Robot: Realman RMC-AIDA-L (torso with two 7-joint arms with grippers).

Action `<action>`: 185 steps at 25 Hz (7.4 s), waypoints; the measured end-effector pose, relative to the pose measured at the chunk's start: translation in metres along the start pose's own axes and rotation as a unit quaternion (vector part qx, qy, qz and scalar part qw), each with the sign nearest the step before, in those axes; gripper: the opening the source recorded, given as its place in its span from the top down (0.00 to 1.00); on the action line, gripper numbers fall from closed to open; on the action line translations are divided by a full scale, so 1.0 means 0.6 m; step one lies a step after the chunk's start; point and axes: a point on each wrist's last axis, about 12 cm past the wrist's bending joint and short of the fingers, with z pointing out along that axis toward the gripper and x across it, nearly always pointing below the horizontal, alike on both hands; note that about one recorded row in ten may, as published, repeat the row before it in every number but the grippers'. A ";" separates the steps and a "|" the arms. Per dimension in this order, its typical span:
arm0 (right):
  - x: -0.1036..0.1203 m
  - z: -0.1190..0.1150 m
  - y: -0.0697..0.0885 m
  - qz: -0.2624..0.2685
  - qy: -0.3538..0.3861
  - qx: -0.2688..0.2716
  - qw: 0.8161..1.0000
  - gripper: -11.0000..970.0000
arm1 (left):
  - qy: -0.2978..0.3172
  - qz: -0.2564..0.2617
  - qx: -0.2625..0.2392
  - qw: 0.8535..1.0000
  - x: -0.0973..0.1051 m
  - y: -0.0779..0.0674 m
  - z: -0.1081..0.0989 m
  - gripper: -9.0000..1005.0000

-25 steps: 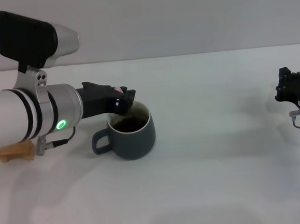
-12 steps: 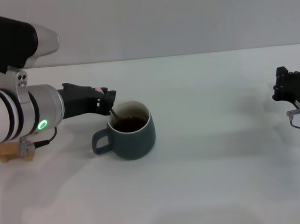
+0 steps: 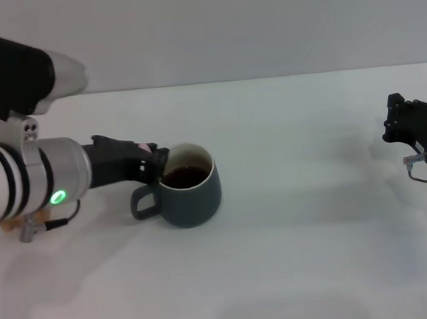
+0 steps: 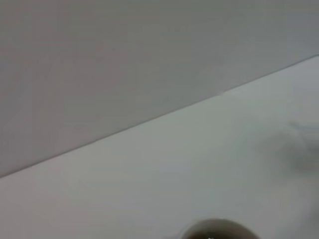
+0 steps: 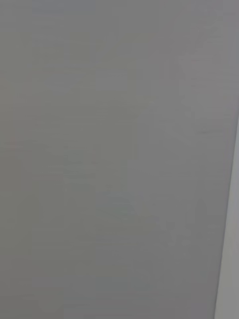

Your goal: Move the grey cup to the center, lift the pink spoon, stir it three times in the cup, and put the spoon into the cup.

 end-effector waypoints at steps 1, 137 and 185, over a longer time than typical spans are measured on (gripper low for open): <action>0.000 0.000 0.000 0.000 0.000 0.000 1.000 0.99 | 0.000 0.000 0.000 1.000 0.000 0.000 0.000 0.85; 0.000 0.001 0.006 -0.001 0.002 -0.009 1.000 0.99 | -0.029 -0.011 0.006 1.000 0.039 0.012 0.043 0.74; 0.000 0.001 -0.010 -0.002 0.004 0.007 1.000 0.99 | -0.320 -0.188 -0.325 0.870 0.120 0.203 -0.018 0.51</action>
